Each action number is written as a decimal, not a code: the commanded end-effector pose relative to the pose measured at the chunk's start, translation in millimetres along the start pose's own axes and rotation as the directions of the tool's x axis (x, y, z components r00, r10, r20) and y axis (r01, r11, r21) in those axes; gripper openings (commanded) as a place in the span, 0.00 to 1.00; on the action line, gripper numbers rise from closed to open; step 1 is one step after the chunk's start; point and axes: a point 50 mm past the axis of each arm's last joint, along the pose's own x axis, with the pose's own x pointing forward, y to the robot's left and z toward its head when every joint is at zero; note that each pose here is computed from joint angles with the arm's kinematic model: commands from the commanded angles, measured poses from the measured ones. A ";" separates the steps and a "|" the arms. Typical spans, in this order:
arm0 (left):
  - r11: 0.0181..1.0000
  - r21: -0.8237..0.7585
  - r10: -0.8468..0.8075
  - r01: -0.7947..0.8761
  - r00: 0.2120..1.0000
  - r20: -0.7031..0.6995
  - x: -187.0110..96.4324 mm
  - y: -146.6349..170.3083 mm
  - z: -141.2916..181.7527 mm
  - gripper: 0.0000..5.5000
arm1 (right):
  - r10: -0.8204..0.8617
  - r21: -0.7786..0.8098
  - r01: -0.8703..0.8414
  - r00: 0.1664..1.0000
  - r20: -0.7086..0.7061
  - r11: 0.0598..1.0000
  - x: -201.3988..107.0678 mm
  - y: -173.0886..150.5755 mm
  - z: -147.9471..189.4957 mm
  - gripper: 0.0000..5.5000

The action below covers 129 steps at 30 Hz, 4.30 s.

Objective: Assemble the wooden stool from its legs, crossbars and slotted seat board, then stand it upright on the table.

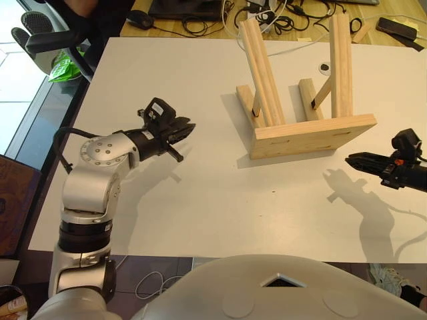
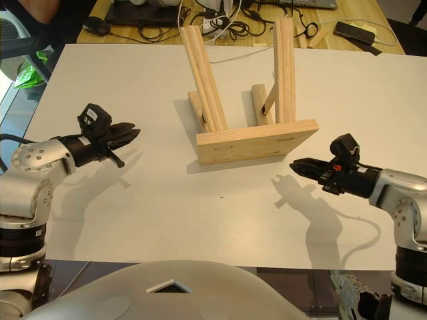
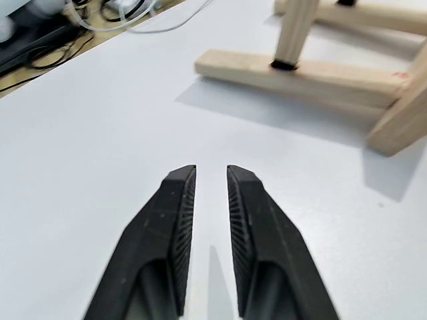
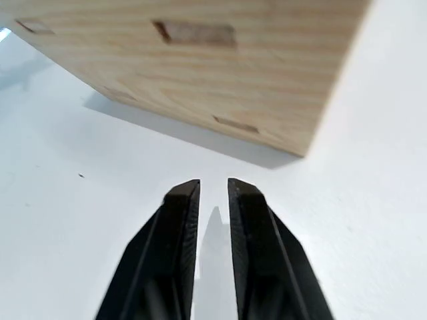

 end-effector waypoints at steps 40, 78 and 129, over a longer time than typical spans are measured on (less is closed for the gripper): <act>0.980 -0.132 -0.165 0.148 0.977 -0.135 67.0 -95.1 -21.6 0.00 | -0.055 -0.109 0.035 0.980 -0.189 0.993 69.0 -22.6 -21.2 0.00; 0.960 -0.233 -0.175 0.158 0.983 -0.054 78.5 -111.2 -8.6 0.00 | 0.032 0.404 -0.084 0.991 0.134 0.911 83.7 -51.3 -35.1 0.00; 0.838 -0.452 -0.247 0.304 0.952 0.182 42.7 -81.4 23.7 0.00 | 0.327 0.156 -0.373 0.909 0.258 0.914 56.7 28.4 22.6 0.00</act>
